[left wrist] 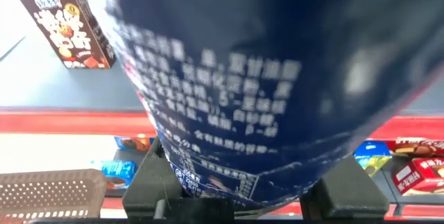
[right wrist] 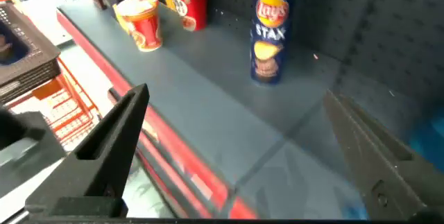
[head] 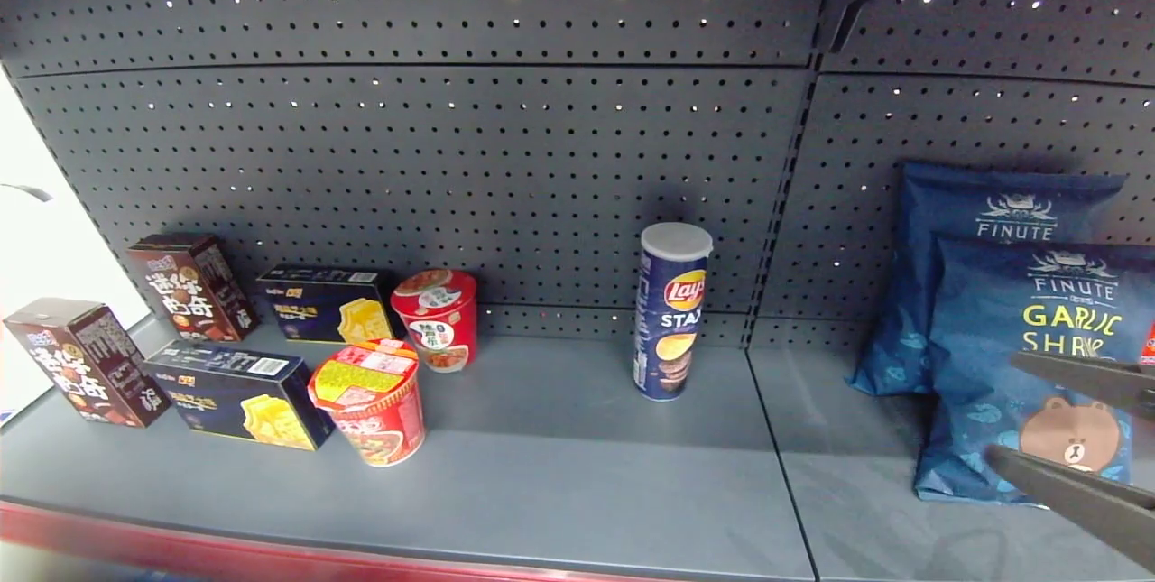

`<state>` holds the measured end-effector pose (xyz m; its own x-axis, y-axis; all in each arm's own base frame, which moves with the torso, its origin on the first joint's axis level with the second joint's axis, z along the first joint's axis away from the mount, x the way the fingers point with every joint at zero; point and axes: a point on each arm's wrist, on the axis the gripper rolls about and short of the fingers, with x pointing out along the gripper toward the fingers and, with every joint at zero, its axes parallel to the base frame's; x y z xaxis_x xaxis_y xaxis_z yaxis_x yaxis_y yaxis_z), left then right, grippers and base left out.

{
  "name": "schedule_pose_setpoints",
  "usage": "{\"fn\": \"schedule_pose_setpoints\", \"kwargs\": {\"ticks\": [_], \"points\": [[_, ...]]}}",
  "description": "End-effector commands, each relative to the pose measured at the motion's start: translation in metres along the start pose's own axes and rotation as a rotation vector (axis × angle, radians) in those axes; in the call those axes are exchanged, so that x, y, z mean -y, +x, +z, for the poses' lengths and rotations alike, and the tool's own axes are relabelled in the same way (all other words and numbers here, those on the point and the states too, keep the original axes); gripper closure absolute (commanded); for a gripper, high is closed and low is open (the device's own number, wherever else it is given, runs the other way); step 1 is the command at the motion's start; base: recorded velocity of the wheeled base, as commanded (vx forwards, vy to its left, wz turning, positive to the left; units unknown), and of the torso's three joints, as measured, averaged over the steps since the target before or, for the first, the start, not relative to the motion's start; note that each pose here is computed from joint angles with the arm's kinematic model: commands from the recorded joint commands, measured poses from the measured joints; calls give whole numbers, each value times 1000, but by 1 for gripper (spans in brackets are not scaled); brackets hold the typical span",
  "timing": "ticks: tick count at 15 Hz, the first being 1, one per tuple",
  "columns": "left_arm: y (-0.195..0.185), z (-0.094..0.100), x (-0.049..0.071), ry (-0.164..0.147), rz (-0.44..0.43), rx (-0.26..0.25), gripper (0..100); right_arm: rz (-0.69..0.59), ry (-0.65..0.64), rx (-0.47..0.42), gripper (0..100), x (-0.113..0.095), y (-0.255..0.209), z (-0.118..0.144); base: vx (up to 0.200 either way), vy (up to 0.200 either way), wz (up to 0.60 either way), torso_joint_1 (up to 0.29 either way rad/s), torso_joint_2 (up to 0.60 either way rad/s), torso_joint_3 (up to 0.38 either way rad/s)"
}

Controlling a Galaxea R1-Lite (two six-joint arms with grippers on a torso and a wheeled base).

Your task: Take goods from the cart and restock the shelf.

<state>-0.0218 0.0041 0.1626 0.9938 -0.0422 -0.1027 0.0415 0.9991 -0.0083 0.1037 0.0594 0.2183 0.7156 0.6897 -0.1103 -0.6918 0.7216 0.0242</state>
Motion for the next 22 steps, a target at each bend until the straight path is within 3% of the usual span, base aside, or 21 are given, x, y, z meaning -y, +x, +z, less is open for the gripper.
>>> {"fn": "schedule_pose_setpoints", "kwargs": {"ticks": [1, 4, 8, 14, 22], "points": [[0, 2, 0, 0, 0, 3, 100, 54, 36, -125, 0, 20, 73, -29, 0, 0, 0, 0, 0, 0], [-1, -2, 0, -3, -2, 0, 100, 125, 33, -79, 0, 40, 106, -16, 0, 0, 0, 0, 0, 0], [0, -9, 0, -1, -8, -13, 100, 132, 38, -80, 0, 55, 136, -12, 0, 0, 0, 0, 0, 0], [0, -20, 0, -2, -17, -23, 100, 101, -19, -64, 0, 82, 184, -24, 0, 0, 0, 0, 0, 0], [-1, -30, 0, -2, -18, -23, 100, 119, -38, -55, 0, 93, 215, -43, 0, 0, 0, 0, 0, 0]]}}
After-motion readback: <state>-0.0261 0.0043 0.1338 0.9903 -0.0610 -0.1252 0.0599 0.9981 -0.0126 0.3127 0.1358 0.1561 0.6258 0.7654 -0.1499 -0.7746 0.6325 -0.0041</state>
